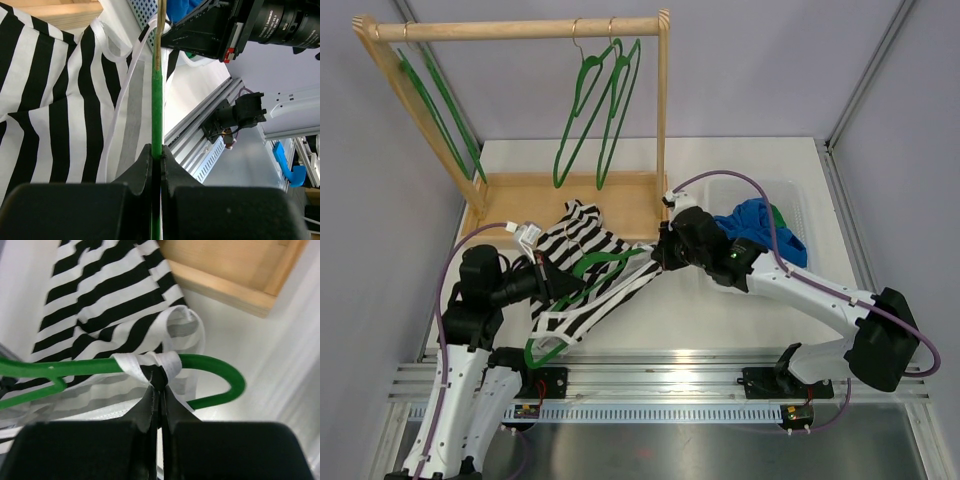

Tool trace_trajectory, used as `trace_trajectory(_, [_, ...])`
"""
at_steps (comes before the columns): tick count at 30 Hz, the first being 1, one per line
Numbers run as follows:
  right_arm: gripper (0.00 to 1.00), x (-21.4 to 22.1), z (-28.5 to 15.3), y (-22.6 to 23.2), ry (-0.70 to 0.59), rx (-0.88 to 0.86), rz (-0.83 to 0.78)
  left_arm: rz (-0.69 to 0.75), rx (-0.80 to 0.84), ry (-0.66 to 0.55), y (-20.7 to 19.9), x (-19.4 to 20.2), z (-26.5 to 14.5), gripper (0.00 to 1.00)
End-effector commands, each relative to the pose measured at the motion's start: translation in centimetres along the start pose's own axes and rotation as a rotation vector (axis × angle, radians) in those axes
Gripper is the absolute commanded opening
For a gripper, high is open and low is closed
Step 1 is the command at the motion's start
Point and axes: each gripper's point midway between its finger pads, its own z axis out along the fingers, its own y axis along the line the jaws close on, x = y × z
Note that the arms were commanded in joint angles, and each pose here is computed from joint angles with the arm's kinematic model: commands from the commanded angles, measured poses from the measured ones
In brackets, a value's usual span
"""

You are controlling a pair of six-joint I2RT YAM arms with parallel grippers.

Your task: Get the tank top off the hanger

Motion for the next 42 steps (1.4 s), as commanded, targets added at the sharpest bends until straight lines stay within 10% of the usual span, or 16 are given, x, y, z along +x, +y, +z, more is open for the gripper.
trace_trajectory(1, [0.0,-3.7,-1.6,-3.4,-0.12,0.229,-0.039,0.063,0.015,-0.019,-1.2,-1.1,-0.5,0.0])
trace_trajectory(18, [0.0,-2.8,-1.6,-11.5,0.054,0.372,0.112,0.177,0.139,-0.055,-5.4,-1.6,-1.9,0.0])
trace_trajectory(34, [0.0,-2.5,-6.1,1.5,0.037,-0.371,0.162,0.615,0.224,-0.612,-15.4,-10.4,-9.5,0.0])
trace_trajectory(42, [0.0,-0.3,-5.0,2.4,0.128,-0.456,0.202,0.8,0.284,-0.896,-22.8,-17.1,-14.6,0.0])
